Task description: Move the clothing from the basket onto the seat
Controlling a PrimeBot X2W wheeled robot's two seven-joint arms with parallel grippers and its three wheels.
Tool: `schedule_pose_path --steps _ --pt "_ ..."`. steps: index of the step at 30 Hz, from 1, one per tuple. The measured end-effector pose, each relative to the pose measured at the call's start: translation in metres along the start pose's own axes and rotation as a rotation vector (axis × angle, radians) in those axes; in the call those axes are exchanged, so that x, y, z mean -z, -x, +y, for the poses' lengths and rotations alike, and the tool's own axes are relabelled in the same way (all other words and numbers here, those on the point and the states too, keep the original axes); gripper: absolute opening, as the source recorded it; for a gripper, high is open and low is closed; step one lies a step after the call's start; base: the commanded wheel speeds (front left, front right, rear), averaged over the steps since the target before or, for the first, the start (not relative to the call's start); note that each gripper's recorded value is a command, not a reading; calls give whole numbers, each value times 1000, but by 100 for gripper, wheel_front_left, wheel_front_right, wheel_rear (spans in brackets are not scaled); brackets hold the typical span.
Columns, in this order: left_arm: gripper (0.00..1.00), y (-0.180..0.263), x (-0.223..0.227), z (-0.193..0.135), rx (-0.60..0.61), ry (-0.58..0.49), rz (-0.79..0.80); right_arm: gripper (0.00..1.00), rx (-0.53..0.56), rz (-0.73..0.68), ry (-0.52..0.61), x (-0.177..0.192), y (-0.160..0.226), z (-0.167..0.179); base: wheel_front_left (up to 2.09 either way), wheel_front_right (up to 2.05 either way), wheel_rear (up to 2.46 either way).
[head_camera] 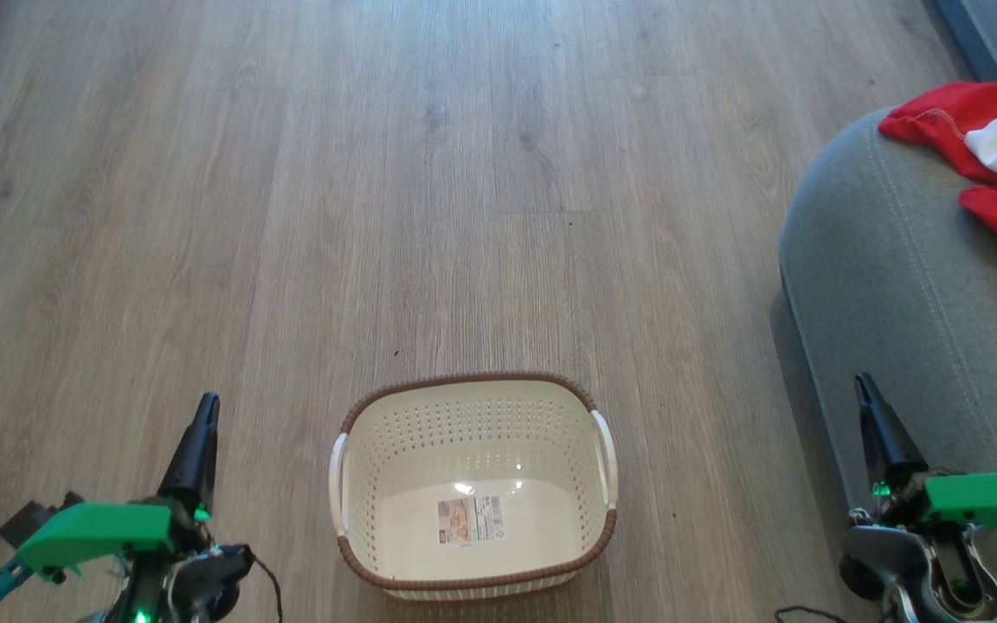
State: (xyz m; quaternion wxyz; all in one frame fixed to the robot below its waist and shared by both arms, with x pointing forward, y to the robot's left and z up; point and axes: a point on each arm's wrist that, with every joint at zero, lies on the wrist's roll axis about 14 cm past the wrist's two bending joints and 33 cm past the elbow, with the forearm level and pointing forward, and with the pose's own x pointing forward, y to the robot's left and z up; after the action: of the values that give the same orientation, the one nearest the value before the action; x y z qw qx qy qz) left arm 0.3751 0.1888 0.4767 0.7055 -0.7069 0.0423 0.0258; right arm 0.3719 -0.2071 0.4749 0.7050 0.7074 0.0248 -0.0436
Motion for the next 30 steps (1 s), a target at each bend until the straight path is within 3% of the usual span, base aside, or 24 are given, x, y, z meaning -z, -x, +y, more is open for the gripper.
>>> schedule_pose_path --steps 30 --pt "0 0 0 0 0 0 0 0 0 0 0 0 0 0 0 0 0"
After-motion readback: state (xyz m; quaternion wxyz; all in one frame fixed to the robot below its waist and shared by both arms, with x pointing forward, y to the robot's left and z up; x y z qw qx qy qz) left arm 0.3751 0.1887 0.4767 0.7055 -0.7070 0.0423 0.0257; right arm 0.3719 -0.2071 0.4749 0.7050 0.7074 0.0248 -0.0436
